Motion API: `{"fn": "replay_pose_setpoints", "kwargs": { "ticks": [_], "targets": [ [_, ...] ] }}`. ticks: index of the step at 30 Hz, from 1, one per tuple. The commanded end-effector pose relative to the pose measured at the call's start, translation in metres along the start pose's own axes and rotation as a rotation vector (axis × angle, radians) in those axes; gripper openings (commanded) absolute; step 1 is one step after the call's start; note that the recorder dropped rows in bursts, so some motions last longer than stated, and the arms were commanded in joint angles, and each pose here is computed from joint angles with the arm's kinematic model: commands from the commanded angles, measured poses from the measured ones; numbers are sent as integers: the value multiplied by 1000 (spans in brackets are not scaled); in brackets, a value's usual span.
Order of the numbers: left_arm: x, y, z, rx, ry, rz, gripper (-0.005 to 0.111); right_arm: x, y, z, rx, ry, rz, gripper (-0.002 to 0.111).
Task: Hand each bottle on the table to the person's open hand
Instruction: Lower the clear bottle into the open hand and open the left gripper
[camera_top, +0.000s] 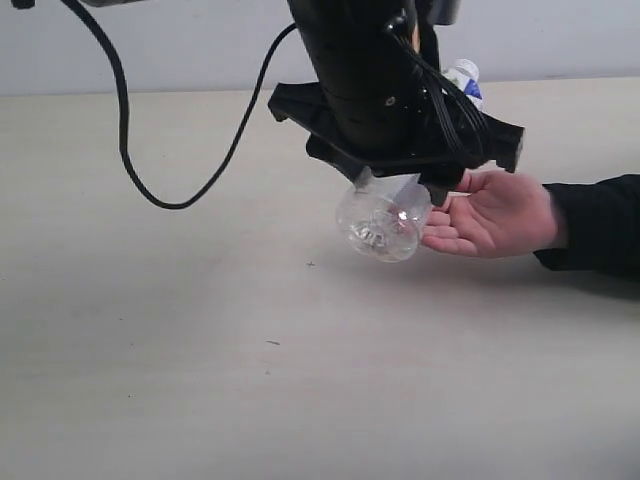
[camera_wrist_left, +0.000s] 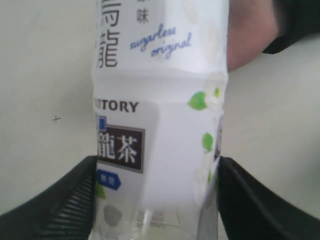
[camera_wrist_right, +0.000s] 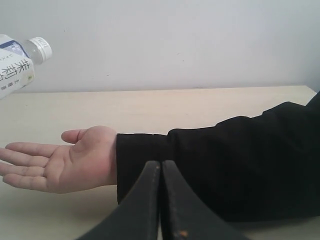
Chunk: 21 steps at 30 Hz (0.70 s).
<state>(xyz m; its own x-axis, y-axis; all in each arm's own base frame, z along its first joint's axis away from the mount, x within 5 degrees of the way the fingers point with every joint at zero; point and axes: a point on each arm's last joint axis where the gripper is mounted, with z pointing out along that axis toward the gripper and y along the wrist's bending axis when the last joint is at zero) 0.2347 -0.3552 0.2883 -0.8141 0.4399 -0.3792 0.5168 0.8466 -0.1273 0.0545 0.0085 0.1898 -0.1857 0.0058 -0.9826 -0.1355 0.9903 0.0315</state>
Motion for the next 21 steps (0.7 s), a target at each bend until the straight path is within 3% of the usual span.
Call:
{"fn": "replay_pose_setpoints", "kwargs": {
  "ticks": [1, 7, 14, 21],
  "targets": [
    [3, -12, -5, 6, -48, -33, 0, 1, 0, 0, 5, -6, -1, 0],
    [3, -14, -5, -34, -84, -121, 0, 1, 0, 0, 5, -6, -1, 0],
    [-4, -21, 1, 70, -200, -278, 0, 1, 0, 0, 5, -6, -1, 0],
    [-5, -24, 14, 123, -222, -409, 0, 1, 0, 0, 5, -6, -1, 0]
  ]
}}
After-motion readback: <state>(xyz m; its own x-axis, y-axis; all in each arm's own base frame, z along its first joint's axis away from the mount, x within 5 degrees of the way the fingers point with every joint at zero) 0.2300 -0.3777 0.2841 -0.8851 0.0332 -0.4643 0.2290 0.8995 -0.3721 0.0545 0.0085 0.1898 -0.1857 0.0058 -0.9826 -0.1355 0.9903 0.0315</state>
